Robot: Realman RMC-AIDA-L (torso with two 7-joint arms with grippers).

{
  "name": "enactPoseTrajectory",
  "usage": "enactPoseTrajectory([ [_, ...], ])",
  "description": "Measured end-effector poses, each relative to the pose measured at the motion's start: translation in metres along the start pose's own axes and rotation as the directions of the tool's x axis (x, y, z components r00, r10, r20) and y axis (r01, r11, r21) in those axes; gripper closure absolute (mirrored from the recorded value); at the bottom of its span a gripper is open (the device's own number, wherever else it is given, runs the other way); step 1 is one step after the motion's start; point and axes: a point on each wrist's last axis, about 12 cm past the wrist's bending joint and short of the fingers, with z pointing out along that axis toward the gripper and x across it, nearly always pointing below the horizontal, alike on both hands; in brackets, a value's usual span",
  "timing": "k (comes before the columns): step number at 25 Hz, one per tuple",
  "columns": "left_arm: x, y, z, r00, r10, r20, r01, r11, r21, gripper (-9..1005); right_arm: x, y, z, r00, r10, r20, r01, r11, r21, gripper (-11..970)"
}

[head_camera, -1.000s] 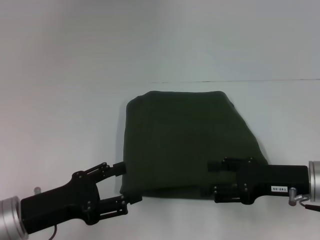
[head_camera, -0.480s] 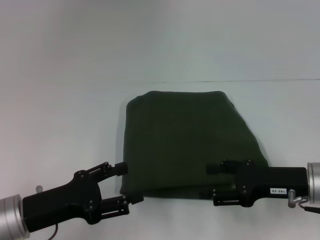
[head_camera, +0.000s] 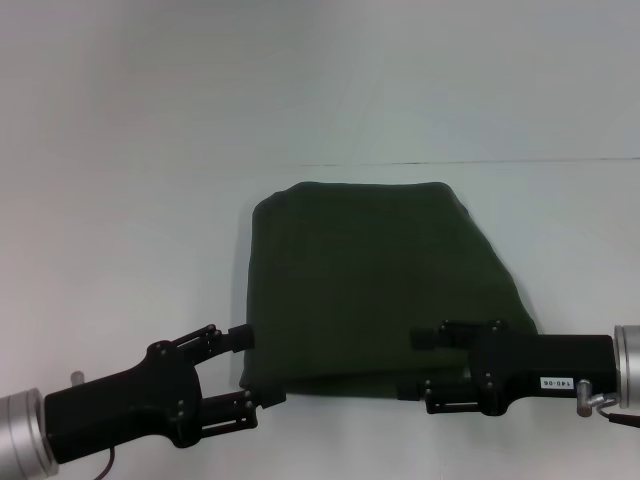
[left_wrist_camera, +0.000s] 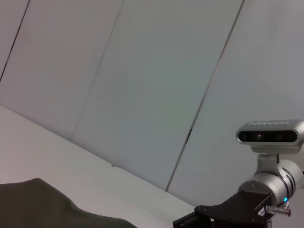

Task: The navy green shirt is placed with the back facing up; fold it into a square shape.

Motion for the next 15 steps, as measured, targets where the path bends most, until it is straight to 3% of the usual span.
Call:
enactPoseTrajectory([
  [15,-0.0009,0.0018,0.0007,1.0,-0.013,0.002,0.013,1.0,-0.011,116,-0.0016,-0.0005,-0.0004,1.0,0.005,-0.001,-0.005,1.0,0.0,117],
])
